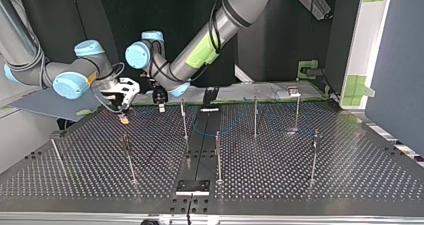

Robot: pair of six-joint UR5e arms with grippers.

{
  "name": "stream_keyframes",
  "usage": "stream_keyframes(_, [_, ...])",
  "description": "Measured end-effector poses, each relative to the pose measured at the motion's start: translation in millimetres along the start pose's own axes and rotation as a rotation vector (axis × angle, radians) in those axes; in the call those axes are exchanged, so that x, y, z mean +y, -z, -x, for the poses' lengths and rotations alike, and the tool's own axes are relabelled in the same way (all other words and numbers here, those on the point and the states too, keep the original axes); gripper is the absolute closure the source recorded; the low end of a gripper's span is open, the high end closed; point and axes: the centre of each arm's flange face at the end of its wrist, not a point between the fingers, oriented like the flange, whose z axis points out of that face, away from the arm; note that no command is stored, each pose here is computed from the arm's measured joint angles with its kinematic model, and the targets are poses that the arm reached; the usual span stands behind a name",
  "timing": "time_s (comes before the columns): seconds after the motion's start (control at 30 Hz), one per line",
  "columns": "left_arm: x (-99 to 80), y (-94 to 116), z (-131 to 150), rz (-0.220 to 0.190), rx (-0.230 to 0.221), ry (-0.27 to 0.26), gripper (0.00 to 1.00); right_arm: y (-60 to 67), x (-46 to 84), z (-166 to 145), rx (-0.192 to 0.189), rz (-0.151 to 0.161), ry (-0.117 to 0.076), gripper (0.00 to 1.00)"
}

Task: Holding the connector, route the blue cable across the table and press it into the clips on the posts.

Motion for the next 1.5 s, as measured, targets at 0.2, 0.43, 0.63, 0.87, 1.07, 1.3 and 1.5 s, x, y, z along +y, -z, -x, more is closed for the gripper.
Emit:
stream_keyframes(0.2, [-0.6, -9, 4, 0.014, 0.008, 0.005, 0.0, 0.2, -1.0, -1, 0.003, -0.008, 0.0, 1.0])
stream_keyframes(0.43, [-3.1, -12, 10, 0.015, 0.007, 0.011, 0.0, 2.2, -3.1, -8, 0.013, -0.038, -0.001, 1.0])
stream_keyframes(0.63, [-8.4, -9, 12, 0.008, 0.004, 0.016, 0.0, 12.2, -8.9, -28, 0.045, -0.081, -0.007, 1.0])
stream_keyframes(0.87, [-21.8, -8, 28, -0.001, -0.012, 0.03, 0.27, 23.2, -13.6, -47, 0.076, -0.097, -0.005, 1.0])
stream_keyframes(1.07, [-27.4, -9, 47, 0.027, -0.029, 0.046, 0.69, 34.9, -18.3, -65, 0.108, -0.102, -0.005, 1.0])
stream_keyframes(1.3, [-26.0, -1, 73, 0.048, -0.027, 0.083, 0.71, 48.7, -22.7, -86, 0.142, -0.11, -0.01, 1.0])
stream_keyframes(1.5, [-25.1, 6, 93, 0.045, -0.038, 0.1, 0.65, 60.6, -25.7, -101, 0.168, -0.112, -0.016, 1.0])
